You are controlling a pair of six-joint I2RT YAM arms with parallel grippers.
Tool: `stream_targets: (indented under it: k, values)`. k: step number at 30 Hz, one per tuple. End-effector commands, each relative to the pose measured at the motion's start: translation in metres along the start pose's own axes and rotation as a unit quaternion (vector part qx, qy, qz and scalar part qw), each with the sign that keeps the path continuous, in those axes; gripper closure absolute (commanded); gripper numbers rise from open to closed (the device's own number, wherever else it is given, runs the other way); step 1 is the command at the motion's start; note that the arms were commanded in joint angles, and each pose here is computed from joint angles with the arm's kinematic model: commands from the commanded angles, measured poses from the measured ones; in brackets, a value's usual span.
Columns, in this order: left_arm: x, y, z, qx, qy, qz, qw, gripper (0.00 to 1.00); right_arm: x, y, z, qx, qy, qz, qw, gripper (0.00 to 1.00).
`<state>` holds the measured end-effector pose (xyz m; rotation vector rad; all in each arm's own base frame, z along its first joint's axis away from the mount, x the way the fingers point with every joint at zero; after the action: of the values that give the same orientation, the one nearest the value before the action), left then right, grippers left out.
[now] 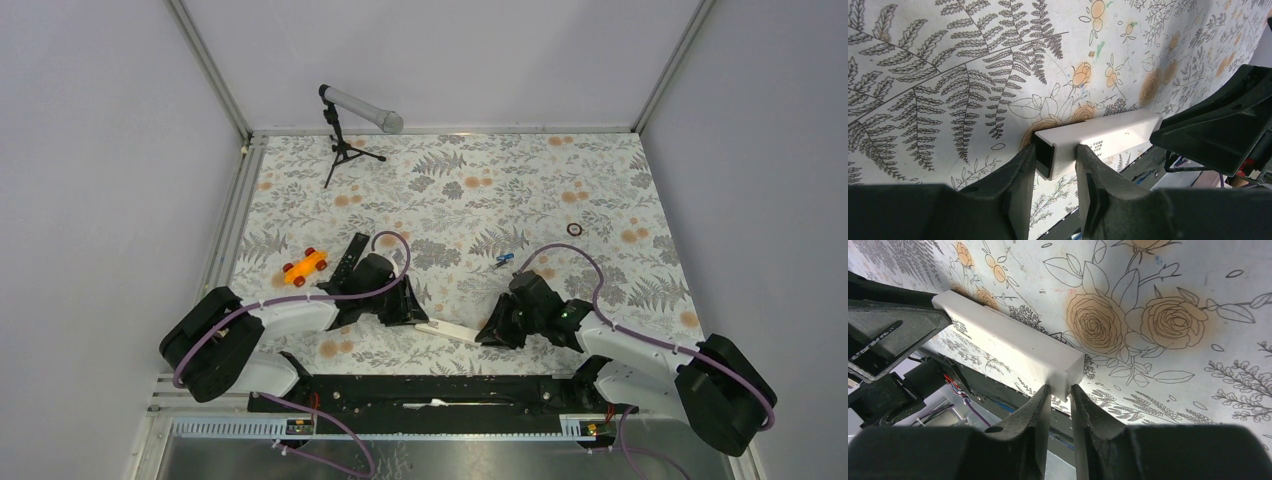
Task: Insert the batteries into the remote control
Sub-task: Load the battery cover into the remote control.
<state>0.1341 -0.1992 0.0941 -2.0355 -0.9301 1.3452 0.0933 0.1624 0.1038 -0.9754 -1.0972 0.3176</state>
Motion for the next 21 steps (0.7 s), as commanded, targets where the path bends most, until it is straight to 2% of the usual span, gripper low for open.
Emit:
stream_targets:
  k: [1, 16, 21]
  values:
    - [0.053, -0.003, 0.056, 0.121, -0.010, -0.171, 0.978, 0.67, -0.013, 0.000, -0.004, -0.031, 0.008, 0.042, 0.999, 0.74]
    - [0.033, -0.017, 0.045, 0.053, -0.003, -0.085, 0.995, 0.66, -0.024, 0.013, -0.013, -0.054, -0.040, 0.103, 0.992, 0.74]
    - [0.034, -0.014, 0.050, 0.057, -0.016, -0.070, 0.996, 0.71, -0.024, 0.017, -0.014, -0.047, -0.048, 0.107, 0.992, 0.74]
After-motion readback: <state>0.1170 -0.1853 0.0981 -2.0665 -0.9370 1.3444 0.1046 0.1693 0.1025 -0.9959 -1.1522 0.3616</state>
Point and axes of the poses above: each gripper's point midway between its finger pads, its own y axis out along the fingers, its own x axis along the line the jaws close on, z = x × y, the point moved 10 cm from there along -y, back along the fingers, and after that the axes turned 14 degrees about y, right-handed, at the moved point
